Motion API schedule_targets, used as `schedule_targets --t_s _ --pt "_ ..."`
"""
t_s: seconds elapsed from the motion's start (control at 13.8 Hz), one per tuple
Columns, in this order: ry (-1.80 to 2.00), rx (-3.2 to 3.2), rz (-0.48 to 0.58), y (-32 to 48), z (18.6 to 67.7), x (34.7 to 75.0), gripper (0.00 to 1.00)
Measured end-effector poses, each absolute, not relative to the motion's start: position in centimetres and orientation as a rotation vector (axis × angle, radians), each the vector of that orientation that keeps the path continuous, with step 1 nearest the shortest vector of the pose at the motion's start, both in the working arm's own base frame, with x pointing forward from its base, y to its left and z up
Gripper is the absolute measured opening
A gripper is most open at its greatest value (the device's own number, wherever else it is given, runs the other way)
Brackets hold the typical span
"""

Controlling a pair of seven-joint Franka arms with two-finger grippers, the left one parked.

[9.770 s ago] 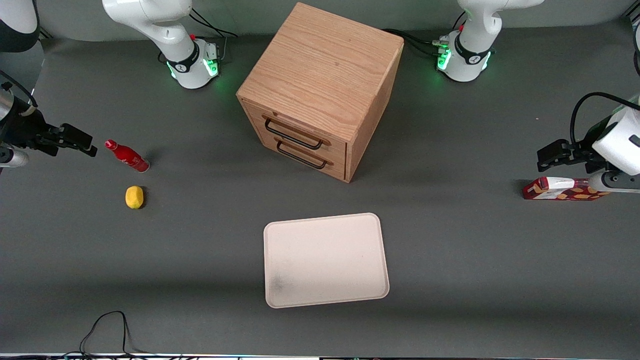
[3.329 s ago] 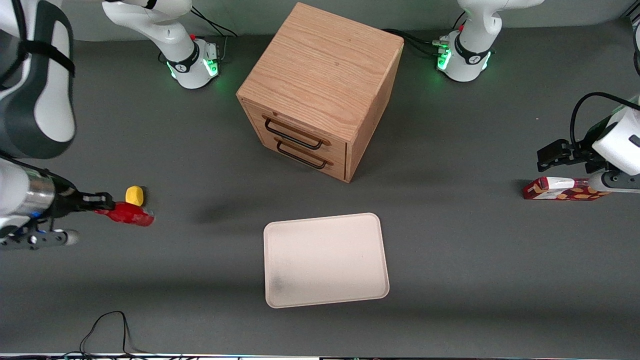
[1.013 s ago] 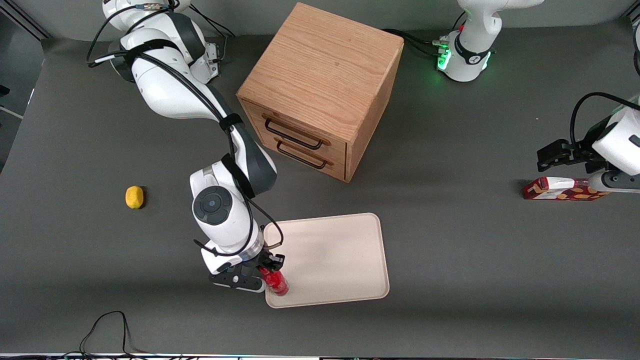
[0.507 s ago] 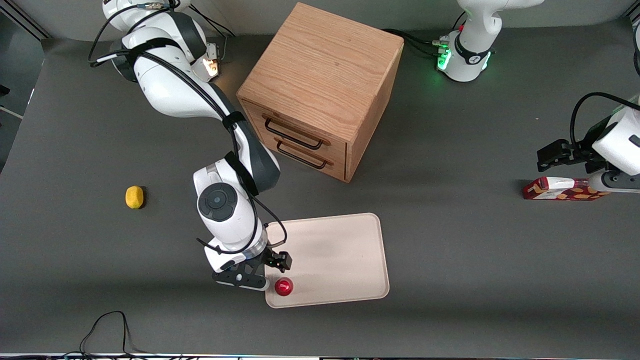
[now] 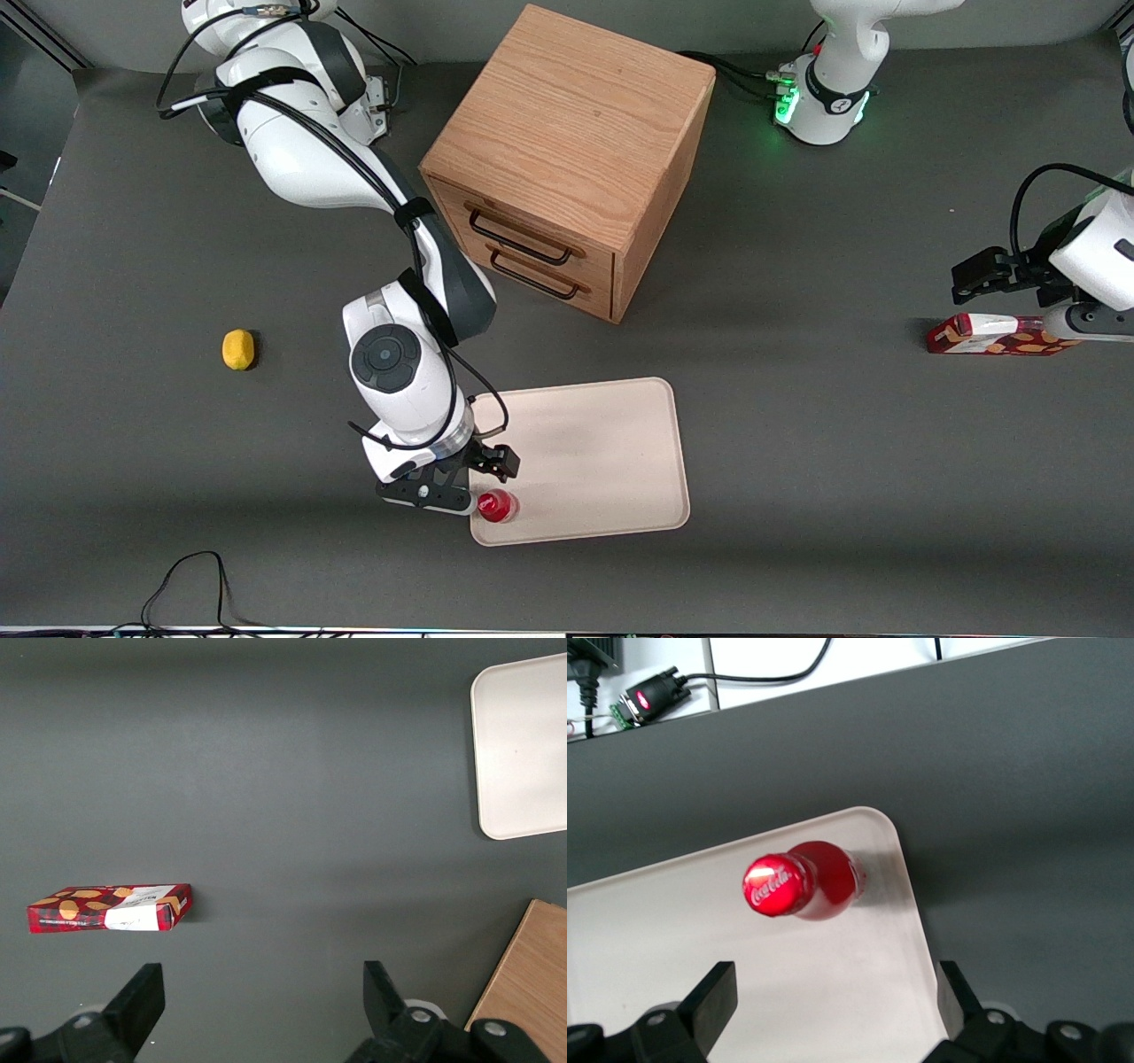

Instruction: Place coke bottle on tray

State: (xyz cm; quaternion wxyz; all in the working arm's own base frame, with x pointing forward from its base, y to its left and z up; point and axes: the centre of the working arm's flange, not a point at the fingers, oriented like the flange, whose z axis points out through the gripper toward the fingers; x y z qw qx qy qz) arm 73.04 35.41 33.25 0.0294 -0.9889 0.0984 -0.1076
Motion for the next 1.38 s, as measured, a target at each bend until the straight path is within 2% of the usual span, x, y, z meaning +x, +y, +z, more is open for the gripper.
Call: schedule_targets --t_s 0.22,0.43,0.72,0.87,1.09,1.23,1.38 --pt "0.314 -3.089 -0.267 35.0 34.0 72.6 1.0" --pt "0.34 -3.134 -0.178 33.7 37.1 71.7 1.0" --pt "0.256 -3.127 -0.023 25.5 42.3 70.3 1.0" --pt "0.222 -3.13 0.009 18.4 46.2 68.0 1.0" --pt "0.131 -3.138 0.039 8.8 50.6 61.9 1.0" --pt "0.131 -3.115 0.04 4.6 52.5 58.2 1.0" --pt "0.124 -3.101 0.042 1.4 53.9 56.2 1.0"
